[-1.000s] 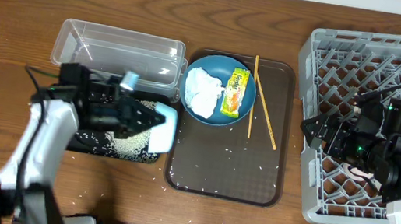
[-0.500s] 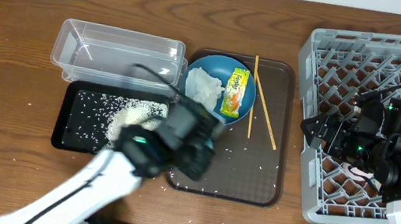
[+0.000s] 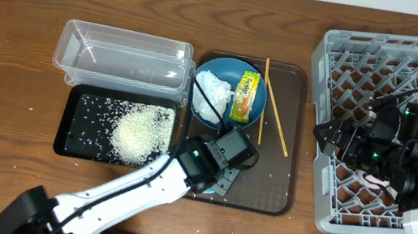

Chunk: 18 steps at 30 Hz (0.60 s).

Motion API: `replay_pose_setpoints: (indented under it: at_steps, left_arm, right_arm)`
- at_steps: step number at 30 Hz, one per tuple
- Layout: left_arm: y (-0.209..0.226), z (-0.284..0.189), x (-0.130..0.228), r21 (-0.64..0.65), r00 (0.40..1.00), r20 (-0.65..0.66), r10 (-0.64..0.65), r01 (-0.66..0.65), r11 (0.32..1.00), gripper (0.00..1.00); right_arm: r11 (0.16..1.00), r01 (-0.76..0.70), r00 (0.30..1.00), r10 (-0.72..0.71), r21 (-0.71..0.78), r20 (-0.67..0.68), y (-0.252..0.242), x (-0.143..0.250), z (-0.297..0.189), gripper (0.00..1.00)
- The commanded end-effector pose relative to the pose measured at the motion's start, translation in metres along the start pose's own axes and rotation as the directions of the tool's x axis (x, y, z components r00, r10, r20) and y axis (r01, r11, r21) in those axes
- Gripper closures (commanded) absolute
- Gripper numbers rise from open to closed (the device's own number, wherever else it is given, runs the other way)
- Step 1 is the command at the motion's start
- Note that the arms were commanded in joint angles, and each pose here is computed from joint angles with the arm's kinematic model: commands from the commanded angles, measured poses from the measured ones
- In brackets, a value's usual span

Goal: Sort waste into correct bins and load items into the dishwasher rack
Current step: 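Set the empty bowl back on the brown tray with the left gripper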

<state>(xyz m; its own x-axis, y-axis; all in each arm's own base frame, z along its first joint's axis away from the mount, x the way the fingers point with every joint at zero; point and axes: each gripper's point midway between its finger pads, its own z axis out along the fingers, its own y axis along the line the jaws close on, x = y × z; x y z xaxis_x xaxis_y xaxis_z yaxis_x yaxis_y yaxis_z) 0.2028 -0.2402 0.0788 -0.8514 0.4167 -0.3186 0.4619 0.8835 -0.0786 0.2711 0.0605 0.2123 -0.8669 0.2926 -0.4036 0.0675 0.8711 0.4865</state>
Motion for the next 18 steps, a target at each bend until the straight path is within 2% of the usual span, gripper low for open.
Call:
replay_pose_setpoints:
  at_steps: [1,7,10,14,18]
  left_arm:
    - [-0.005,-0.043,-0.039,0.033,0.988,0.155,-0.024,0.019,0.999,0.35]
    - [0.010,-0.076,-0.062,0.046,0.963,0.264,-0.058,0.047,0.998,0.31]
    - [0.032,-0.079,-0.072,-0.032,0.950,0.308,-0.051,0.063,0.997,0.30]
    - [0.054,-0.062,-0.098,-0.100,0.938,0.345,-0.014,0.052,0.994,0.31]
    - [0.074,-0.021,-0.121,-0.128,0.943,0.334,-0.014,0.059,0.990,0.31]
  right_arm:
    - [1.000,0.026,1.000,-0.026,-0.017,0.004,0.007,-0.001,-0.002,0.09]
    - [1.000,0.025,1.000,-0.025,-0.017,0.003,0.007,-0.001,-0.002,0.08]
    - [1.000,0.025,1.000,-0.025,-0.017,0.004,0.007,-0.001,-0.002,0.08]
    - [1.000,0.025,1.000,-0.025,-0.017,0.004,0.007,-0.001,-0.002,0.08]
    - [1.000,0.025,1.000,-0.025,-0.017,0.004,0.007,-0.001,-0.002,0.08]
